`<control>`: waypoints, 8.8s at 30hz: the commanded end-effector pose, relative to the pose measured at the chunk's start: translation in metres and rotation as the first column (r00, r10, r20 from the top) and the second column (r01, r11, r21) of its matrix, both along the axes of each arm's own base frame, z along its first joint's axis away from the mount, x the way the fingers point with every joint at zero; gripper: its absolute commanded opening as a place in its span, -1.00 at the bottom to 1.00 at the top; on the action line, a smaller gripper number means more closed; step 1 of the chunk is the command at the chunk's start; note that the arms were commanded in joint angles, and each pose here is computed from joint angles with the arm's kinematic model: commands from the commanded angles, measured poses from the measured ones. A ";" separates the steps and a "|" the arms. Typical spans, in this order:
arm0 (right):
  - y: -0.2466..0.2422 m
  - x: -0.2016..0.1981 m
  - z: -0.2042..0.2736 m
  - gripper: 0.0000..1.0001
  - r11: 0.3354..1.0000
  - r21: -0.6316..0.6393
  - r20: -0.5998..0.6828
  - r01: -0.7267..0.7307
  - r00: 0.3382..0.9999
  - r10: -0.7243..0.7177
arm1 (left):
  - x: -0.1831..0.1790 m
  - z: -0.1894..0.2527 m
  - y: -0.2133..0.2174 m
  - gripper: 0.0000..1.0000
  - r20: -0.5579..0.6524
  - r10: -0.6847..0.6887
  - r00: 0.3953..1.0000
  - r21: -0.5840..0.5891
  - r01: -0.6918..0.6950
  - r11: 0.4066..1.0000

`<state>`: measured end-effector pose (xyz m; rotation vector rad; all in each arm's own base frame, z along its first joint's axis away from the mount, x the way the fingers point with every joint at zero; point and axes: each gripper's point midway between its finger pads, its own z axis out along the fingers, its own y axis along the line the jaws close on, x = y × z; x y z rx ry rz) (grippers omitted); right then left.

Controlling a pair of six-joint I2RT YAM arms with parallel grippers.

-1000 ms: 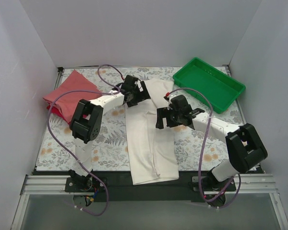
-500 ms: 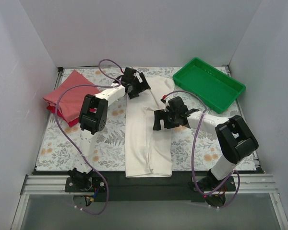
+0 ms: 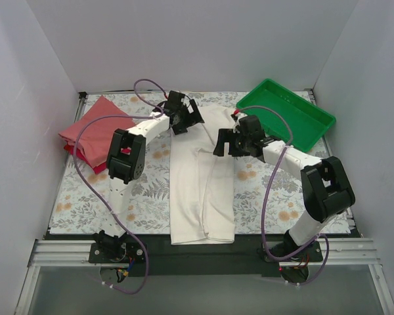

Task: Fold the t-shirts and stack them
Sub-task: Fold the tshirt

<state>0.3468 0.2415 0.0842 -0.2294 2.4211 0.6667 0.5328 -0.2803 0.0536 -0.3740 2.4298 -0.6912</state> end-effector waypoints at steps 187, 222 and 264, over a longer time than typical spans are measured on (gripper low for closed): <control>-0.006 -0.269 -0.031 0.97 0.975 0.100 -0.215 -0.197 0.953 0.214 | -0.495 -0.018 0.092 0.44 -0.562 -0.181 0.807 -0.154 0.113 0.982; -0.052 -0.304 -0.080 -0.54 0.993 -0.118 -0.364 0.026 0.929 -0.068 | -0.498 -0.046 0.081 -1.00 -0.584 -0.194 0.788 -0.132 0.144 0.981; -0.014 -0.171 0.046 -0.97 0.998 -0.026 0.136 0.049 0.990 -0.045 | -0.351 0.051 0.029 -1.00 -0.074 0.004 0.997 -0.021 -0.005 1.000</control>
